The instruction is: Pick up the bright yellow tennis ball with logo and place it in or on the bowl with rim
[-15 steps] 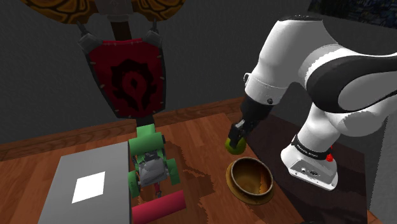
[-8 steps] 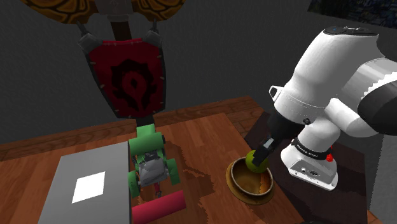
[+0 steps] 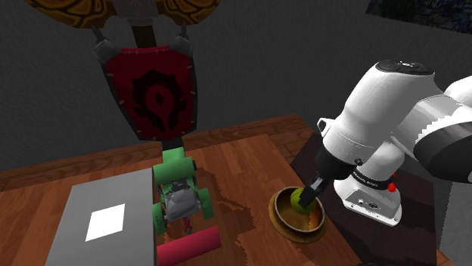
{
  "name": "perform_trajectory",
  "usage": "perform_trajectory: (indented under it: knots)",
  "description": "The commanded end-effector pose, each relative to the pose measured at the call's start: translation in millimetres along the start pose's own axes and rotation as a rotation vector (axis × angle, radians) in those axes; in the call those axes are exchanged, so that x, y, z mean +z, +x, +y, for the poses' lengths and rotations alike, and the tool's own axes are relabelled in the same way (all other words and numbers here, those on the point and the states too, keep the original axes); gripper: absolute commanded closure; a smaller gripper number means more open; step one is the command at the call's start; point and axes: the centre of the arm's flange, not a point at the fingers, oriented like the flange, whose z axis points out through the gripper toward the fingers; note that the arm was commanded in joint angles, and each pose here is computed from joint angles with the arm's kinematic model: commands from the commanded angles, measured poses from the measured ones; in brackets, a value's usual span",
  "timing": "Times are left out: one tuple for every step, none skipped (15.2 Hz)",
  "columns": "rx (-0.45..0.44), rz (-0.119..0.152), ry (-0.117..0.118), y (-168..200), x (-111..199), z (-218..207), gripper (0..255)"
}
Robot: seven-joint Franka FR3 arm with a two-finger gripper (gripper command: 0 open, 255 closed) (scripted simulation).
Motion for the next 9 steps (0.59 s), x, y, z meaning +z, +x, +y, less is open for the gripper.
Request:
perform_trajectory:
  knots:
    - [0.0, 0.001, 0.001, -0.9, 10.9, 1.6, 255]
    - [0.0, 0.001, 0.001, -1.3, 16.1, 2.4, 255]
    - [0.0, 0.001, 0.001, -1.7, 21.3, 3.2, 255]
    - [0.0, 0.0, 0.001, -0.4, 21.6, 2.4, 255]
    - [0.0, 0.0, 0.001, 0.1, 21.1, 2.4, 255]
    - [0.0, 0.0, 0.001, 0.1, 21.0, 2.5, 255]
    - [0.0, 0.0, 0.001, 0.1, 21.2, 2.8, 255]
    - [0.0, 0.0, 0.001, 0.0, 20.8, 2.7, 255]
    - [0.0, 0.0, 0.001, 0.0, 20.8, 2.7, 0]
